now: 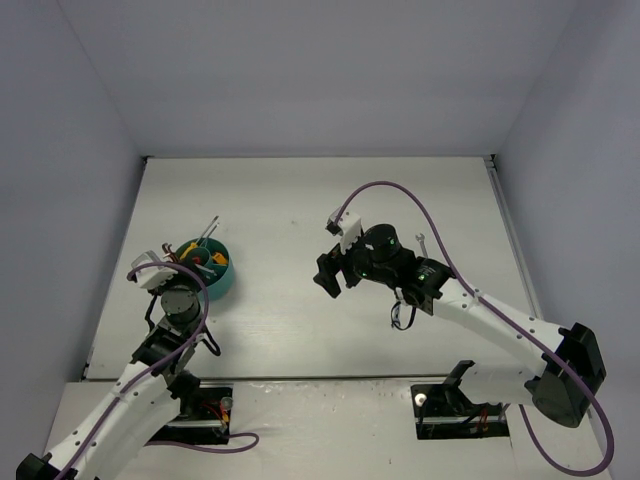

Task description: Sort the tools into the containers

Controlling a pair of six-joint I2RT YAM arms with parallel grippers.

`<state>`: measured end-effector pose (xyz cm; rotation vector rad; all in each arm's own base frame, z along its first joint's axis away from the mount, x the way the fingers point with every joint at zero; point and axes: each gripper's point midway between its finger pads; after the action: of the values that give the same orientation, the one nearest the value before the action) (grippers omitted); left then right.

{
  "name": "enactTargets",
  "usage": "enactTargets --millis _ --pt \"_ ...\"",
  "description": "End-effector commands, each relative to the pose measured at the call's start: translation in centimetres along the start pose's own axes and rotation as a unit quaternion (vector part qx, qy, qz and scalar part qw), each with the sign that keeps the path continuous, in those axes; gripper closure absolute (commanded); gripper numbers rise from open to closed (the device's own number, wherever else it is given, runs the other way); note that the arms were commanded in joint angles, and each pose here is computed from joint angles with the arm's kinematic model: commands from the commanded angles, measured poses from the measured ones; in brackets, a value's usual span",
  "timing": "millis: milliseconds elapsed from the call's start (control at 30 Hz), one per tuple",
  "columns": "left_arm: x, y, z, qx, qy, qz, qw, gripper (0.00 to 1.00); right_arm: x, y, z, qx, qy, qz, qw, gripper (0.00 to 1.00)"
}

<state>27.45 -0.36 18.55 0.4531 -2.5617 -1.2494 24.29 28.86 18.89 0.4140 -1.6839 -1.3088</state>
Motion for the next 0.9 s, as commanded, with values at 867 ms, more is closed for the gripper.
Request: enactTargets --millis 867 --pt "0.1 -1.4 3.2 -0.084 0.052 0.019 0.995 1.00 0.1 2.8 -0.2 0.001 0.008 -0.049 0.999 0.21"
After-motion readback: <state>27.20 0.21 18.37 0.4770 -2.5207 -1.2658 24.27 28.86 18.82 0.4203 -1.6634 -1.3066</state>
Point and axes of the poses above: each gripper's point midway between its finger pads, its own x axis back along the fingers, its own z axis along the line the jaws close on, y = z × x, and after that the axes turned 7 degrees about x, right-handed
